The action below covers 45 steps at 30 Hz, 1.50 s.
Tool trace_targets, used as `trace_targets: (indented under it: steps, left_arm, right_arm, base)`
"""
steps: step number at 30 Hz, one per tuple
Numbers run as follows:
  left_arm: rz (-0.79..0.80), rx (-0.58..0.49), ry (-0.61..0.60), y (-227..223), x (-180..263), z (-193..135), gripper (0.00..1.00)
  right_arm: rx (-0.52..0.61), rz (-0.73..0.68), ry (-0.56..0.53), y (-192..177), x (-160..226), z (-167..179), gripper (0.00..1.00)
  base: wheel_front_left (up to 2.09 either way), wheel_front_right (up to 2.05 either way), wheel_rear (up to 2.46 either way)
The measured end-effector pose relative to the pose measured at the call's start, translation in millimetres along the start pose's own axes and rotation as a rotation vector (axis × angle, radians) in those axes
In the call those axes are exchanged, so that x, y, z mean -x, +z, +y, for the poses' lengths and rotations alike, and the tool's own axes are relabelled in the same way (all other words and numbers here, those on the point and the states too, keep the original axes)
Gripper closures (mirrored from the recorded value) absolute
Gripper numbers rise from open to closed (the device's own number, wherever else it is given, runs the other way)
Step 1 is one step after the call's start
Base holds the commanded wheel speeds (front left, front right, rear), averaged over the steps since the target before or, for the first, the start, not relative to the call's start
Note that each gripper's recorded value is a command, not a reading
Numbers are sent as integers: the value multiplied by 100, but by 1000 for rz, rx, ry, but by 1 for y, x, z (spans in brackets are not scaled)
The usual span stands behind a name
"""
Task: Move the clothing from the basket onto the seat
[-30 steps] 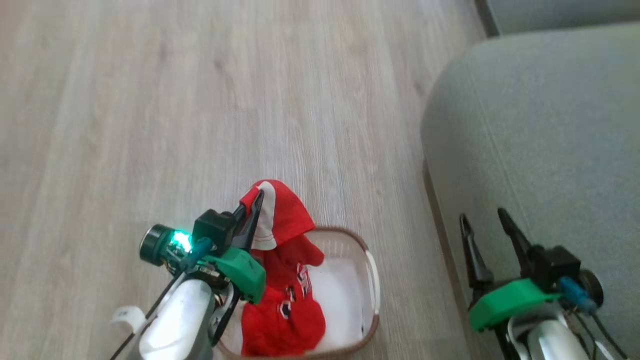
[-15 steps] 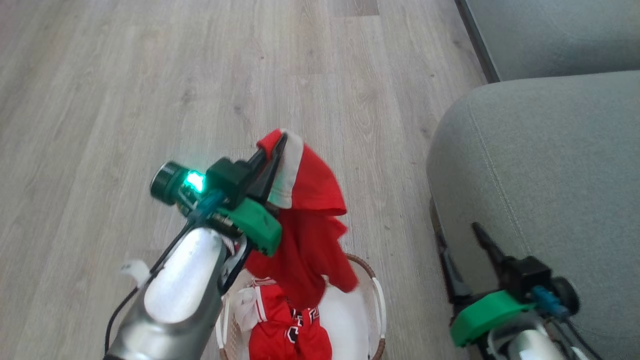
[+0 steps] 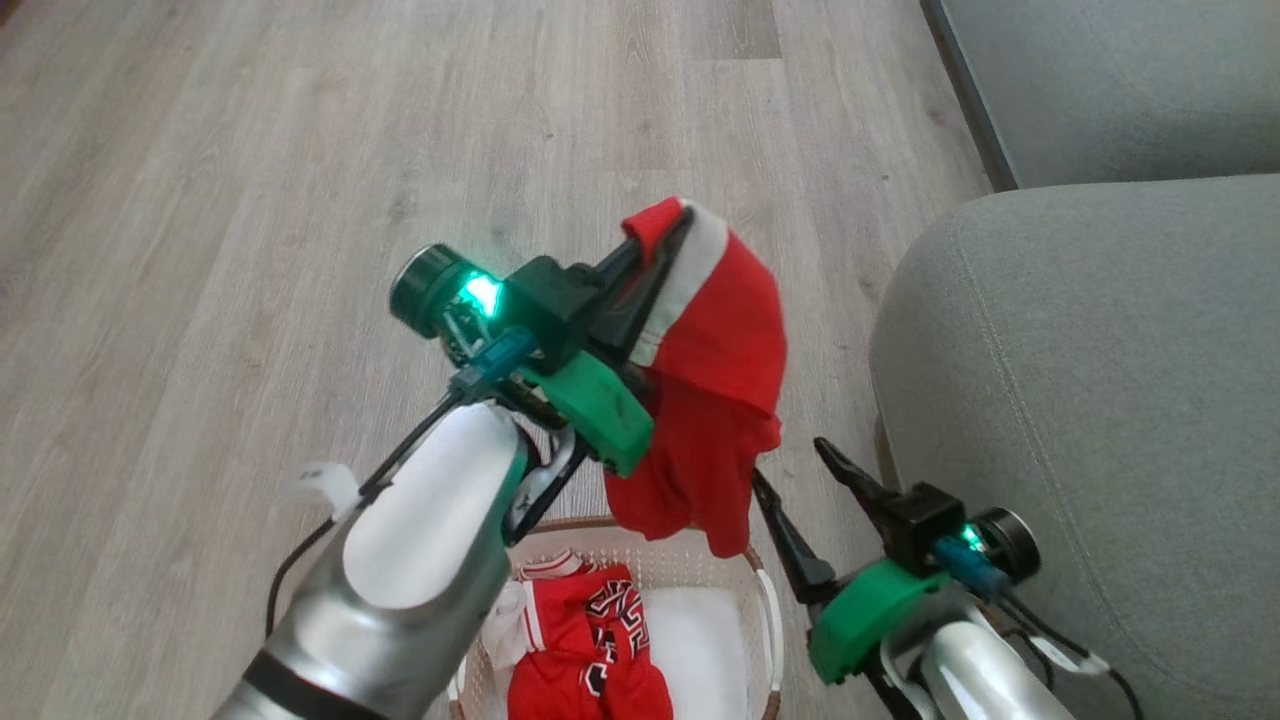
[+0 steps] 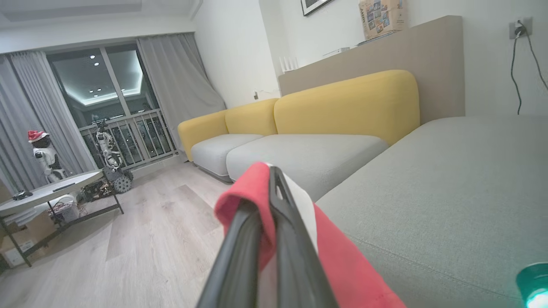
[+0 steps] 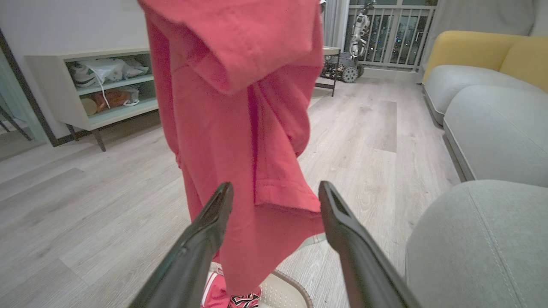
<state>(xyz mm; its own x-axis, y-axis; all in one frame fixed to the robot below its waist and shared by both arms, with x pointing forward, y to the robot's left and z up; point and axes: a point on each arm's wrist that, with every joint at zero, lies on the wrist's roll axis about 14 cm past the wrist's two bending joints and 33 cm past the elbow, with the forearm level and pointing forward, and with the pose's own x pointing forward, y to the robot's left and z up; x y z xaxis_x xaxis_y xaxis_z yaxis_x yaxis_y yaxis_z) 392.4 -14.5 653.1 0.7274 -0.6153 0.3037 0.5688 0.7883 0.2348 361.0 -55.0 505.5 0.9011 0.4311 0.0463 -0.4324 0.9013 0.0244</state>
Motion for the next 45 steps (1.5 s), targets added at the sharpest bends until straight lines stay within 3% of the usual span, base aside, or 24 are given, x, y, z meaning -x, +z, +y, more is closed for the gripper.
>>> trace_targets:
  steps: [11,12,14,15,25,26,27,28,29,36,45]
  left_arm:
    - [-43,68,-67,20,-3,-28,100]
    - [-40,68,-70,20,-3,-30,100]
    - [-41,63,-66,22,-3,-30,100]
    - [-42,59,-65,23,-3,-29,100]
    - [23,75,27,-2,1,-6,98]
    - [29,82,33,-5,1,-4,69]
    - [29,88,39,-7,2,-3,49]
    - [34,92,49,-9,3,-1,6]
    - [36,98,57,-12,3,1,0]
    - [73,154,87,-36,11,-3,0]
    - [151,228,34,-70,19,-37,0]
  right_arm:
    - [38,41,171,1,-29,40,0]
    - [41,43,181,1,-32,43,10]
    - [40,40,194,3,-35,46,75]
    - [40,37,197,5,-37,47,100]
    - [45,-1,168,17,-39,37,100]
    - [46,-10,161,19,-39,35,100]
    - [45,-20,153,22,-39,32,100]
    - [43,-32,144,26,-39,30,100]
    - [40,-43,134,29,-38,27,100]
    - [34,-79,45,37,-27,1,100]
    - [59,-111,-128,47,-4,-53,100]
  base:
    - [0,0,0]
    - [0,0,0]
    - [0,0,0]
    - [0,0,0]
    - [0,0,0]
    - [0,0,0]
    - [0,0,0]
    - [0,0,0]
    - [0,0,0]
    - [0,0,0]
    - [0,0,0]
